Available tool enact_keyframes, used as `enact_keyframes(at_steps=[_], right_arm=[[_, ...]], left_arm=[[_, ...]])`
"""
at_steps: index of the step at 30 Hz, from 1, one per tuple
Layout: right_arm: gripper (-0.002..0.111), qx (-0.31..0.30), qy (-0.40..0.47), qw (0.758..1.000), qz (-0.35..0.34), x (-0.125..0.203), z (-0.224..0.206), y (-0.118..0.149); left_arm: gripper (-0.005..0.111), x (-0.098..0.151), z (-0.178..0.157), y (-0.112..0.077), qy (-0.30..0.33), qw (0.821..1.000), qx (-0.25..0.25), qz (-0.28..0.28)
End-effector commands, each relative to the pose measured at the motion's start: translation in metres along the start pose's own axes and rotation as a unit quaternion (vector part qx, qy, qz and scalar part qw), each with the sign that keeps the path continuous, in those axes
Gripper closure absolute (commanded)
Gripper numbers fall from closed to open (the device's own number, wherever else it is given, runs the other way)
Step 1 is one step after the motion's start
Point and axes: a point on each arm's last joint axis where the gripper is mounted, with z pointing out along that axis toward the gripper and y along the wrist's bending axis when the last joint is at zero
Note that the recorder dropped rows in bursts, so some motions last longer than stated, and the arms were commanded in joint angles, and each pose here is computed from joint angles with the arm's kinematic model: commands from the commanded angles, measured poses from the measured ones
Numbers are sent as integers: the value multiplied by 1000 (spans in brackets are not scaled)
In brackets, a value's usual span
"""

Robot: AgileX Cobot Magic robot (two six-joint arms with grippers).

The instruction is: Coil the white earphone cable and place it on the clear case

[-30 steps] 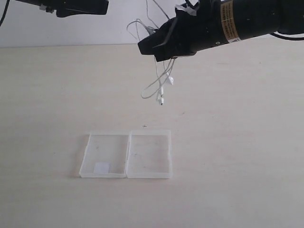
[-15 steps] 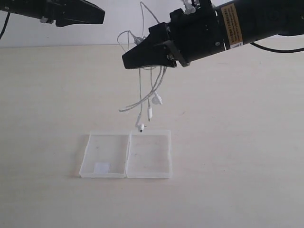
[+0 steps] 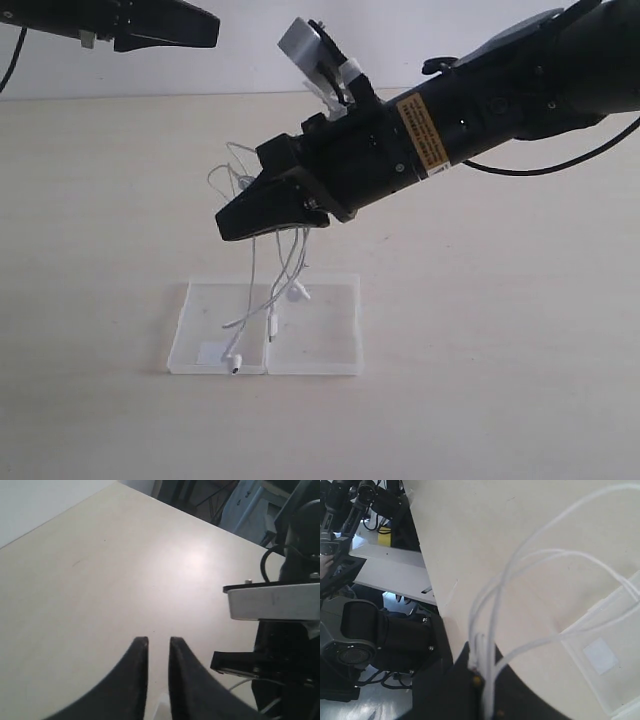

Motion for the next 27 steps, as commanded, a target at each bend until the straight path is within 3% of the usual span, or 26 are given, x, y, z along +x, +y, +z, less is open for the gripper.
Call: enact_keyframes(at_steps=[1, 10, 17, 27], right_arm=[[108, 3, -3, 1000, 6, 1, 1, -1], [108, -9, 8, 1000, -8, 5, 3, -3], [108, -21, 11, 999, 24, 6, -4, -23], [108, -81, 39, 996, 21, 10, -4, -14]], left_arm=[[107, -4, -2, -6, -13, 1000, 20, -4], [107, 22, -9, -5, -63, 997, 10, -42], [107, 44, -18, -29, -107, 994, -10, -20], [107, 52, -28, -61, -126, 992, -19, 24]])
